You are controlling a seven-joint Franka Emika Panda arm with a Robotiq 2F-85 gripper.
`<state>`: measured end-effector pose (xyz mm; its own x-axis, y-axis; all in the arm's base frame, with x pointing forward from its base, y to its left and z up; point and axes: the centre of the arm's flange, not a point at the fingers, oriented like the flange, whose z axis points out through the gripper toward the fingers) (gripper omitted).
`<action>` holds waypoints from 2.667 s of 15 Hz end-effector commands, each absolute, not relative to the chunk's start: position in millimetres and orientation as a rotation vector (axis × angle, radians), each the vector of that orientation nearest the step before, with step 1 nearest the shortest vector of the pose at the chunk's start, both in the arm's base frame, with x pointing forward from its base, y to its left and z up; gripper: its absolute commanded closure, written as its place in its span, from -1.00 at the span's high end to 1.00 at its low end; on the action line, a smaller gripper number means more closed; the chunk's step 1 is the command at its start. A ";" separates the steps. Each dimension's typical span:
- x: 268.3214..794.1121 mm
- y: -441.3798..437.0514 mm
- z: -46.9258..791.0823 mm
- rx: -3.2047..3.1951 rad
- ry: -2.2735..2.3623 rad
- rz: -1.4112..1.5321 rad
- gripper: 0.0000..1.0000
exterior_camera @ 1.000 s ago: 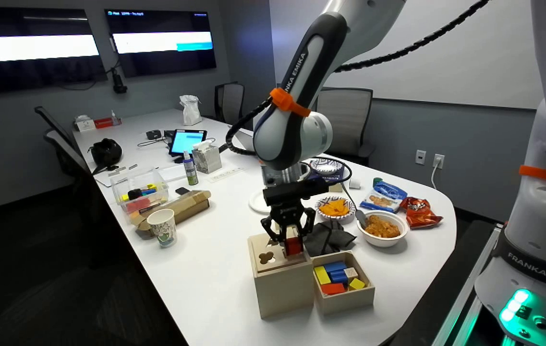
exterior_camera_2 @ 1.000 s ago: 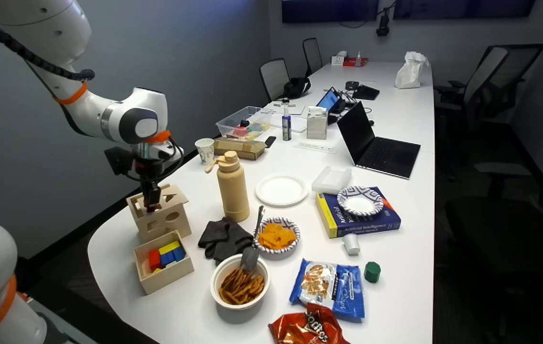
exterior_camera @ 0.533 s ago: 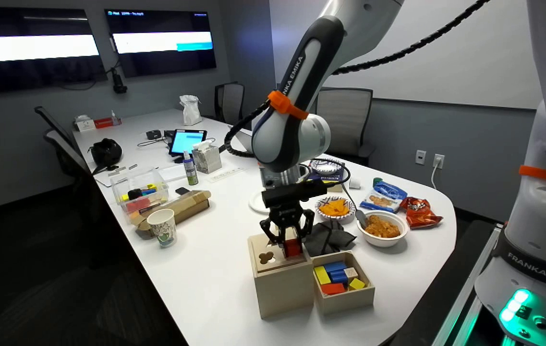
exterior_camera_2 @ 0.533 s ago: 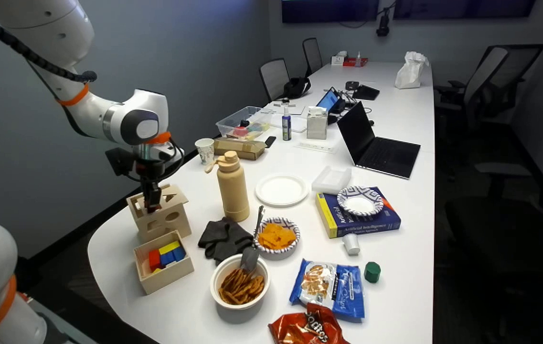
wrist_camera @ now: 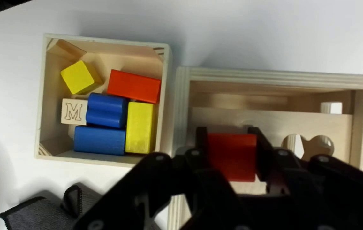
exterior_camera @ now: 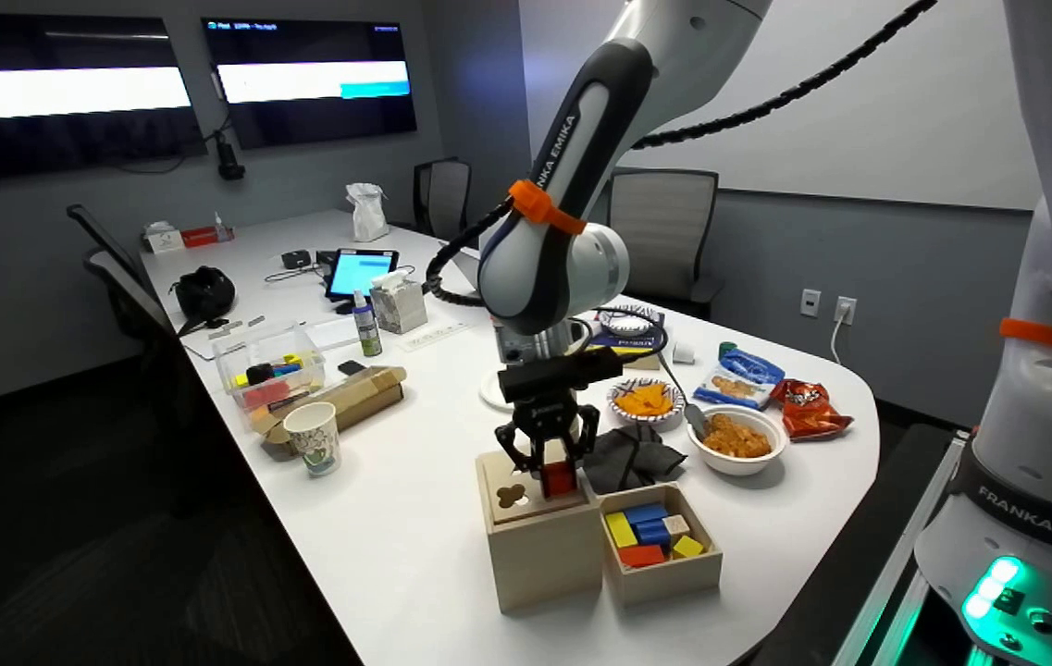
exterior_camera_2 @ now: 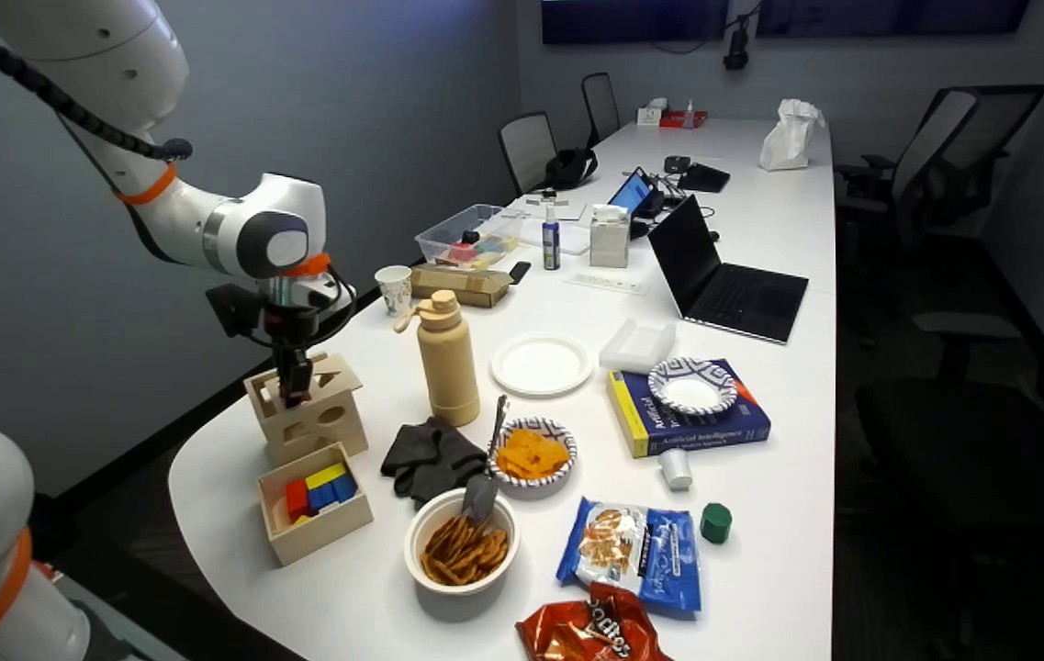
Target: Close the shape sorter, pick up an orange cube from the brown box and put it inside the shape sorter using the square shaped opening
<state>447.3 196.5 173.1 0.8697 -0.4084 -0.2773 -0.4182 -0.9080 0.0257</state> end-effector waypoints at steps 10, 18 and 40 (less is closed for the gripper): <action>453.8 197.4 169.5 -3.061 0.576 0.475 -0.80; 452.2 196.1 168.5 -3.075 0.529 0.526 -0.80; 446.3 200.9 157.3 -3.078 0.549 0.578 1.00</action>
